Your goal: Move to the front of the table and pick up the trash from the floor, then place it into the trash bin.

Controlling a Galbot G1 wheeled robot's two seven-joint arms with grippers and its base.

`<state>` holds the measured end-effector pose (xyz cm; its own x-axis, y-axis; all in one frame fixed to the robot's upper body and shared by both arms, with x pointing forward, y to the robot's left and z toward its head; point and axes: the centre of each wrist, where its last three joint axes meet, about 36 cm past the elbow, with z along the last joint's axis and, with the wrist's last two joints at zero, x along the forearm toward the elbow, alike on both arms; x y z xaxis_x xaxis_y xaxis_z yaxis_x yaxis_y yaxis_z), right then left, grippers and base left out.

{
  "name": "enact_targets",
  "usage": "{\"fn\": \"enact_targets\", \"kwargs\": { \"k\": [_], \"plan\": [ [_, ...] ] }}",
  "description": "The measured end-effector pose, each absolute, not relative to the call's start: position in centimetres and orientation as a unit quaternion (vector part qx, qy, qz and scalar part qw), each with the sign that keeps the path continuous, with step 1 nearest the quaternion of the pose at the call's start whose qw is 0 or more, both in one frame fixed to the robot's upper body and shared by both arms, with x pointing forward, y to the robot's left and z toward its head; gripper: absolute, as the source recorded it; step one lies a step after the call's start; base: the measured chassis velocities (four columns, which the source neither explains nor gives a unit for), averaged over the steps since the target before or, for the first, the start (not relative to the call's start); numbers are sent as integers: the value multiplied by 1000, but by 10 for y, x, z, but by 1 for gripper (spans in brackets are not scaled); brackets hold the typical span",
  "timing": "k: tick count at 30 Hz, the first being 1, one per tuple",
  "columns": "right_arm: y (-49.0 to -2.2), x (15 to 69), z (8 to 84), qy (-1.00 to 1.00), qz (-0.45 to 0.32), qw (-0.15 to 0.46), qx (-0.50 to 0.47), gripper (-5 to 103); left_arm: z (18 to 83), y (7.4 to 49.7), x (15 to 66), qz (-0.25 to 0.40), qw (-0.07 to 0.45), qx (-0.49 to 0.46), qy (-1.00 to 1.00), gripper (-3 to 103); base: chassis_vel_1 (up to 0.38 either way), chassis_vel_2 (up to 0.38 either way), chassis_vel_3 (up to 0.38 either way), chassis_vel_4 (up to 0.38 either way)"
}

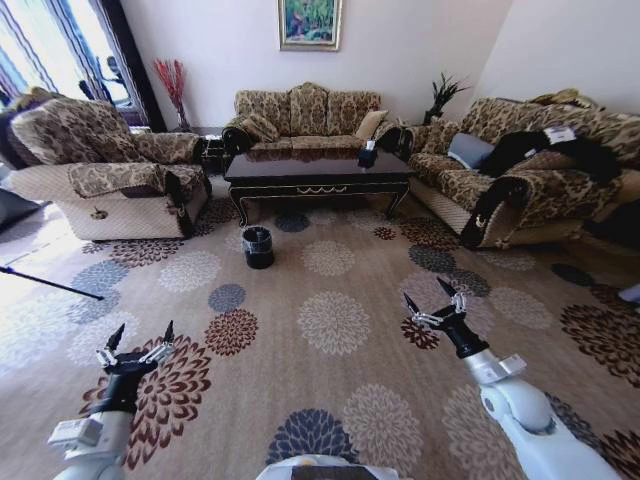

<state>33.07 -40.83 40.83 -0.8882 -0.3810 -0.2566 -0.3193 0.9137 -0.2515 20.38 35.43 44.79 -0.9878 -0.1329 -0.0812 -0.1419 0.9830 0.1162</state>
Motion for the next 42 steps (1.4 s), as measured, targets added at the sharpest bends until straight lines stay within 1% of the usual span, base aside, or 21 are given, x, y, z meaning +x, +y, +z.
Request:
{"fn": "enact_targets", "kwargs": {
  "k": [12, 42],
  "plan": [
    [-410, 327, 411, 966, -104, 154, -179, 100, 448, 353, 201, 68, 37, -66, 995, 100, 0, 0, 0, 0],
    [-410, 328, 408, 967, -102, 152, -179, 100, 441, 356, 202, 62, 37, -64, 995, 100, -11, -10, -9, -11]
  ]
}}
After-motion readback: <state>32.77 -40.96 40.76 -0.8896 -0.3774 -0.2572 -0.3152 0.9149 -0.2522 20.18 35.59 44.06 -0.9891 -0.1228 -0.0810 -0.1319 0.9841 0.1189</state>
